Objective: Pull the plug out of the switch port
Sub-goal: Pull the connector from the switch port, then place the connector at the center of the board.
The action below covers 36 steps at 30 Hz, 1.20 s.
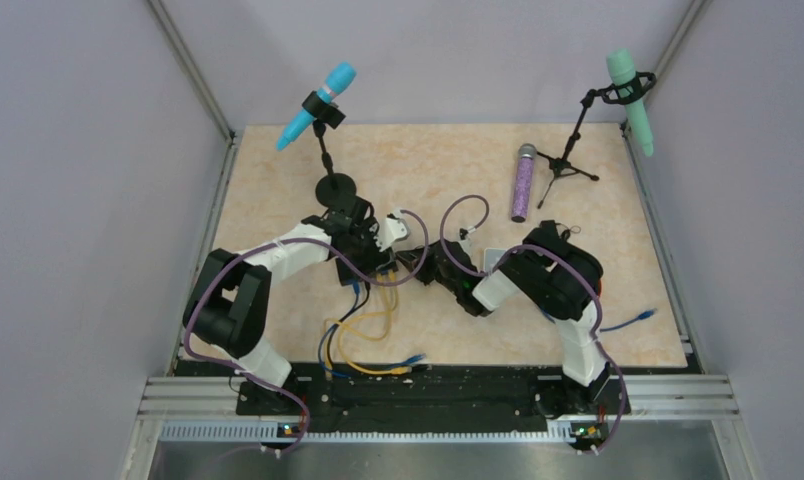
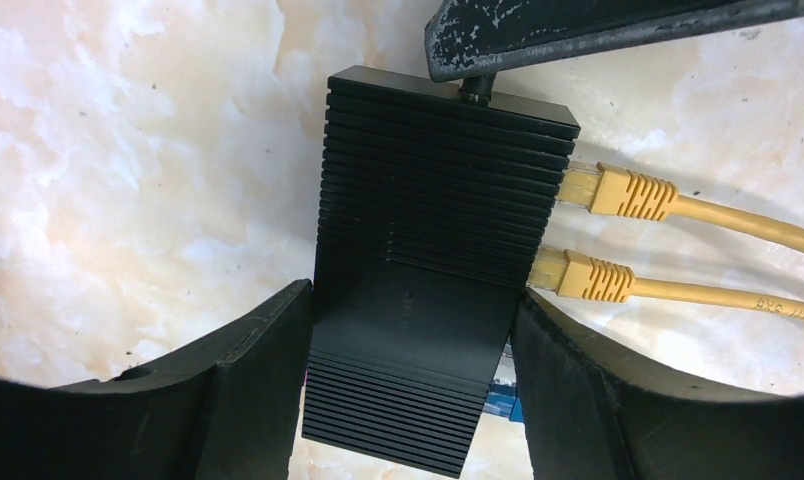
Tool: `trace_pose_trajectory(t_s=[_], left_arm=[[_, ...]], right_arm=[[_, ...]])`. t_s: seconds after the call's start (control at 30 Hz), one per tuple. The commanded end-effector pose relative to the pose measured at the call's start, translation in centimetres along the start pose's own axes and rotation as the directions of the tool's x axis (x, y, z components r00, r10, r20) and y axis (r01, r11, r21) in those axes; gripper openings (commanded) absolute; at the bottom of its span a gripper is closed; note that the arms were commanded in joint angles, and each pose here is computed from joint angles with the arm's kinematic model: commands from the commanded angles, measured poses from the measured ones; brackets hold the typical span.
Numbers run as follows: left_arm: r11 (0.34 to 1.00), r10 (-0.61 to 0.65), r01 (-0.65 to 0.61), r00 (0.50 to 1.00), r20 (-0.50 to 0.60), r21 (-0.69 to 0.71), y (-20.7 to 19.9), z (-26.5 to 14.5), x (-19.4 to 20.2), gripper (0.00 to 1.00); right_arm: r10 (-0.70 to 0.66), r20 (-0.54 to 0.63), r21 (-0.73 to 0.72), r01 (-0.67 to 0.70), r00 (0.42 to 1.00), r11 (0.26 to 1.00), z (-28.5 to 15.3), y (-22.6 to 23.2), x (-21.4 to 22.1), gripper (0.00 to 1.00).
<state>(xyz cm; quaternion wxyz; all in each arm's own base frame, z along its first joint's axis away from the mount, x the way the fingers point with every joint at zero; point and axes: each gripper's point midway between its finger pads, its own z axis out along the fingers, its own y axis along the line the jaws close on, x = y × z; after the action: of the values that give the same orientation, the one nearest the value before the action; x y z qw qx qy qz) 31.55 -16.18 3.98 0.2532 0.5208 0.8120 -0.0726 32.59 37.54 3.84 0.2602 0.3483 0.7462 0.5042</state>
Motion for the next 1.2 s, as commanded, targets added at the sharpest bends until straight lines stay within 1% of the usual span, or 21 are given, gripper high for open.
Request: trace_pose_trajectory(t_s=[0.0, 0.03, 0.1, 0.13, 0.2, 0.23, 0.27, 0.3, 0.33, 0.4, 0.5, 0.57, 0.6, 0.63, 0.73, 0.83, 0.97, 1.07, 1.1, 1.13, 1.17], left_arm=[[0.997, -0.047, 0.040, 0.992, -0.114, -0.060, 0.8, -0.3, 3.2, 0.41], [0.997, -0.045, 0.037, 0.992, -0.117, -0.063, 0.9, -0.4, 3.3, 0.41], [0.997, -0.042, 0.034, 0.992, -0.123, -0.066, 0.9, -0.4, 3.4, 0.41], [0.997, -0.042, 0.034, 0.991, -0.127, -0.066, 0.9, -0.3, 3.5, 0.41], [0.998, -0.040, 0.033, 0.991, -0.127, -0.062, 1.0, -0.2, 3.4, 0.41], [0.998, -0.041, 0.034, 0.992, -0.123, -0.059, 1.0, -0.1, 3.3, 0.41], [0.998, -0.041, 0.035, 0.992, -0.119, -0.055, 1.0, -0.1, 3.1, 0.41], [0.998, -0.043, 0.037, 0.992, -0.116, -0.054, 1.0, -0.1, 3.0, 0.40], [0.998, -0.043, 0.037, 0.993, -0.114, -0.053, 1.0, 0.0, 3.0, 0.40], [0.998, -0.045, 0.039, 0.992, -0.116, -0.051, 0.9, 0.1, 3.1, 0.40], [0.998, -0.045, 0.039, 0.992, -0.120, -0.050, 0.9, 0.1, 3.2, 0.40], [0.998, -0.046, 0.040, 0.992, -0.122, -0.048, 0.8, 0.0, 3.3, 0.40], [0.998, -0.045, 0.040, 0.992, -0.119, -0.046, 0.8, 0.0, 3.2, 0.40], [0.998, -0.044, 0.039, 0.992, -0.117, -0.043, 0.7, -0.1, 3.2, 0.40], [0.999, -0.030, 0.028, 0.996, -0.087, -0.029, 0.5, -0.3, 2.6, 0.41], [1.000, -0.018, 0.018, 1.000, -0.016, -0.010, 0.2, -0.6, 1.2, 0.46], [1.000, 0.015, -0.014, 0.996, 0.092, -0.010, -0.1, -1.6, -0.7, 0.51], [1.000, 0.031, -0.031, 0.994, 0.104, 0.003, -0.5, -2.0, -0.8, 0.54], [0.999, 0.030, -0.031, 0.994, 0.102, 0.009, -0.6, -2.1, -0.7, 0.56], [0.999, 0.028, -0.030, 0.995, 0.098, 0.016, -0.7, -2.0, -0.7, 0.84], [0.999, 0.029, -0.030, 0.995, 0.097, 0.018, -0.8, -2.0, -0.6, 0.97]], right_arm=[[-0.066, 0.026, 0.015, 0.066, 0.997, 0.998, -0.8, 2.6, 0.5, 0.00], [-0.099, 0.043, 0.053, 0.097, 0.994, 0.994, -0.9, 2.5, -0.1, 0.00], [-0.164, 0.022, 0.110, 0.161, 0.986, 0.981, -0.5, 2.7, -1.0, 0.00], [-0.177, -0.009, 0.124, 0.176, 0.984, 0.976, -0.2, 2.7, -1.3, 0.00], [-0.141, -0.060, 0.123, 0.148, 0.988, 0.981, -0.1, 2.0, -1.8, 0.00], [-0.101, -0.049, 0.098, 0.106, 0.994, 0.990, -0.4, 1.7, -2.1, 0.00], [-0.048, -0.016, 0.009, 0.049, 0.999, 0.999, -0.9, 2.8, -2.5, 0.00], [0.004, 0.011, -0.039, -0.003, 1.000, 0.999, -1.4, 2.9, -2.8, 0.00], [0.027, 0.026, -0.087, -0.025, 0.999, 0.996, -1.9, 3.0, -2.8, 0.00], [0.030, 0.030, -0.153, -0.025, 0.999, 0.988, -2.2, 3.9, -2.3, 0.00], [-0.024, 0.021, -0.200, 0.028, 0.999, 0.979, -2.0, 5.4, -0.9, 0.00], [-0.081, -0.014, -0.106, 0.079, 0.997, 0.991, -1.2, 4.7, -0.2, 0.00], [-0.117, -0.013, -0.044, 0.117, 0.993, 0.992, -0.9, 4.2, -0.2, 0.00], [-0.155, 0.005, -0.026, 0.155, 0.988, 0.988, -0.9, 4.5, -0.5, 0.00], [-0.170, 0.077, -0.005, 0.171, 0.982, 0.985, -1.7, 4.6, -2.5, 0.00], [-0.181, 0.098, 0.001, 0.182, 0.979, 0.983, -2.4, 4.7, -4.5, 0.00], [-0.218, 0.040, 0.026, 0.217, 0.975, 0.976, -1.7, 4.2, -5.3, 0.04], [-0.242, -0.005, 0.046, 0.242, 0.970, 0.969, -0.8, 3.5, -5.6, 0.06], [-0.245, -0.009, 0.052, 0.245, 0.970, 0.968, -0.5, 3.5, -5.8, 0.07], [-0.252, -0.011, 0.063, 0.252, 0.968, 0.966, -0.1, 3.3, -6.1, 0.08], [-0.265, -0.020, 0.071, 0.265, 0.964, 0.961, 0.3, 3.4, -6.4, 0.09]])
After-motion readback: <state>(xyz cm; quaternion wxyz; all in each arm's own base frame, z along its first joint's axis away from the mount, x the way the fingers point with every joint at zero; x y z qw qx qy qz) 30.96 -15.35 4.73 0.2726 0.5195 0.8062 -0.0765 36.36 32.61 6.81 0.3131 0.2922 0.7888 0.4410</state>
